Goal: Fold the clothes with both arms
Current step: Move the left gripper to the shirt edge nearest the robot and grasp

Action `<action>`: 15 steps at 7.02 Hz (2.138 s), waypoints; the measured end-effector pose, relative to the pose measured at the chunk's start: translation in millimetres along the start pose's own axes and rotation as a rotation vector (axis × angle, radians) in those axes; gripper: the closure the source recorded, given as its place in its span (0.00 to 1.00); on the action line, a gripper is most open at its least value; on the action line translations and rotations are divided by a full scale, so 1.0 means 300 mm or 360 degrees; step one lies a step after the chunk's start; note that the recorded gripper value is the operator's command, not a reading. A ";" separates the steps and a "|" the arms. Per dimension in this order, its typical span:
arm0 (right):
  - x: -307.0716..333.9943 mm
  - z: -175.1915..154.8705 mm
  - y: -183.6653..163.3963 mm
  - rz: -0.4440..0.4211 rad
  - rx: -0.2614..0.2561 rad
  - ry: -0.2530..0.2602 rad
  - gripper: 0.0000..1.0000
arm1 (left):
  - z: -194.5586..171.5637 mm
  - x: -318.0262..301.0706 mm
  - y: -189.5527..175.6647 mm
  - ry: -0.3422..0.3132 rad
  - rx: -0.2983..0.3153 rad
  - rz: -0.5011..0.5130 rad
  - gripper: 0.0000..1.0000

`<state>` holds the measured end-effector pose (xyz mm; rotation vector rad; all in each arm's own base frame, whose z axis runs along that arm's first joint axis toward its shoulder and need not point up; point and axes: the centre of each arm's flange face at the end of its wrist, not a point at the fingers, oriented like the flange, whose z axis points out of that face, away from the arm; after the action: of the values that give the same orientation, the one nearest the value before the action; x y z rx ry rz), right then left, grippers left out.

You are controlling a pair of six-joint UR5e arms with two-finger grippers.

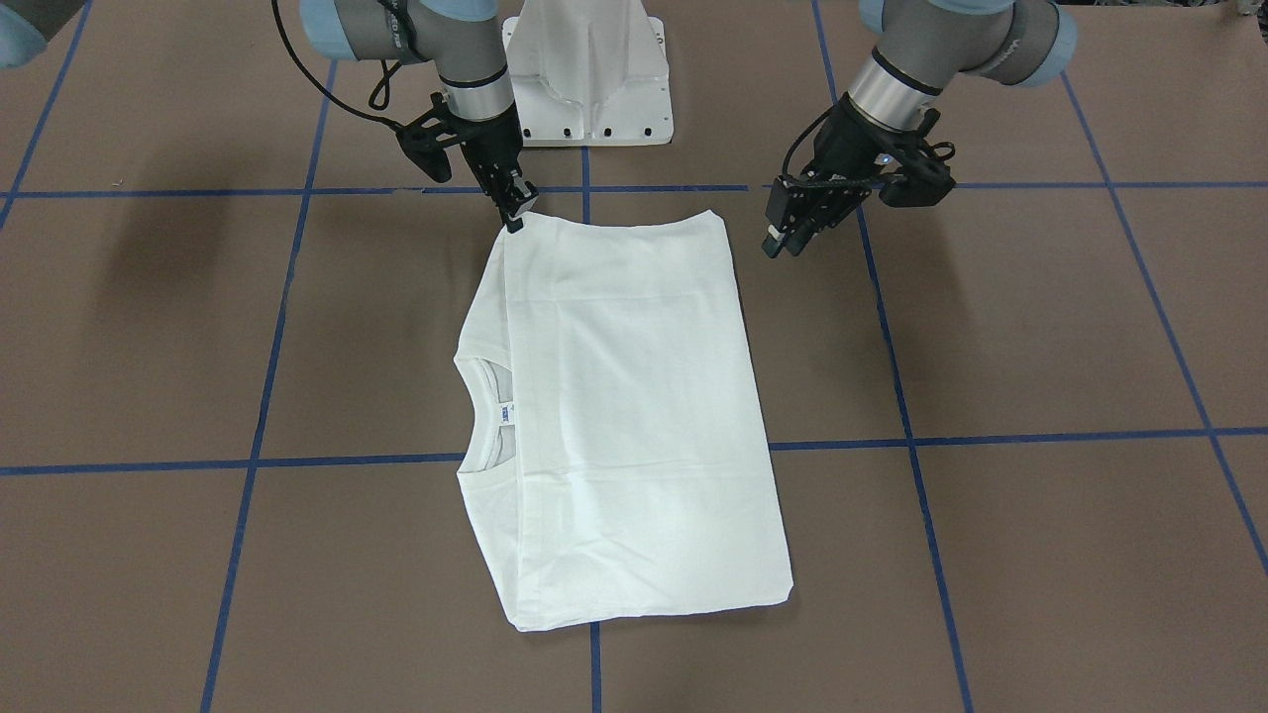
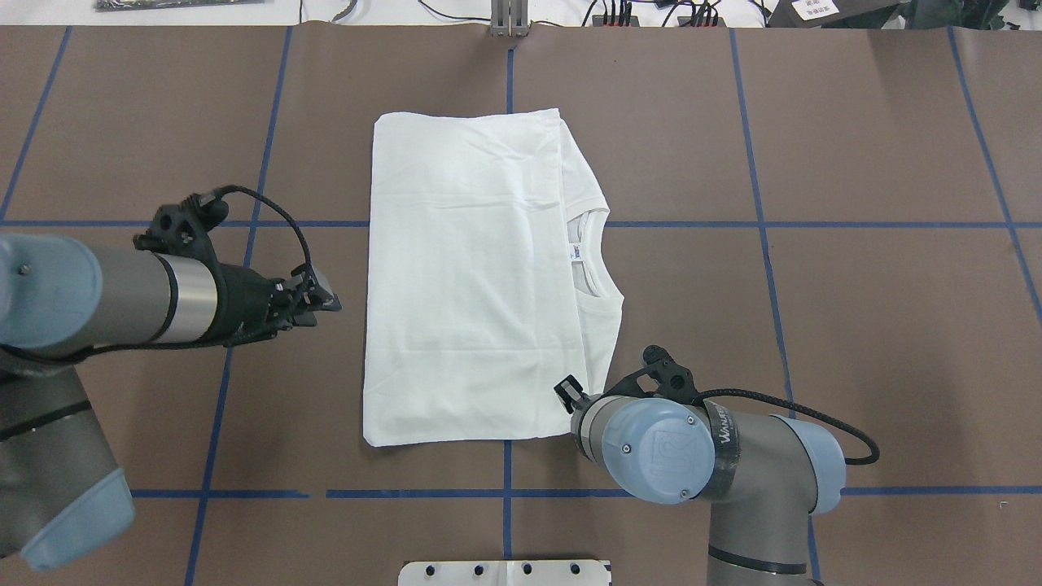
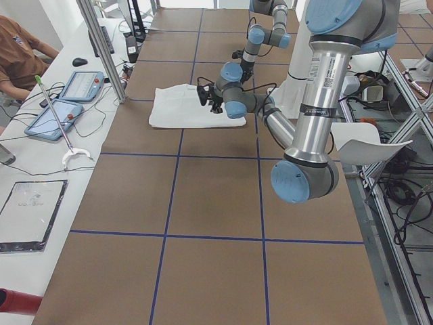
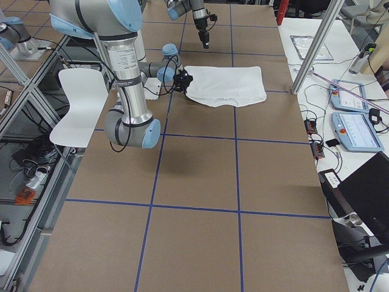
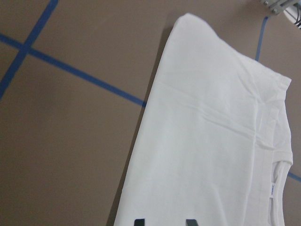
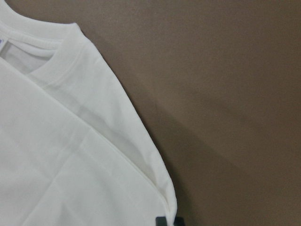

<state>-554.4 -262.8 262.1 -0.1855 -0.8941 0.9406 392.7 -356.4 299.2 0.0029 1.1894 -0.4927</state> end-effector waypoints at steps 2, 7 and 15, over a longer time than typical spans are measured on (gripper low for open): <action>0.001 0.001 0.001 -0.0001 0.0000 0.0002 1.00 | 0.125 -0.039 0.135 -0.0081 -0.0050 -0.0097 0.48; 0.000 0.003 0.006 -0.0003 0.0001 0.0000 1.00 | 0.284 -0.108 0.299 -0.0206 -0.0103 -0.0165 0.41; 0.001 -0.003 0.004 -0.0001 -0.0003 -0.0003 1.00 | 0.290 -0.108 0.376 -0.0233 -0.0138 -0.0218 1.00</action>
<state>-554.4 -261.5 261.0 -0.1859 -0.8968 0.9399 502.2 -266.0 333.0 -0.1873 1.0705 -0.5515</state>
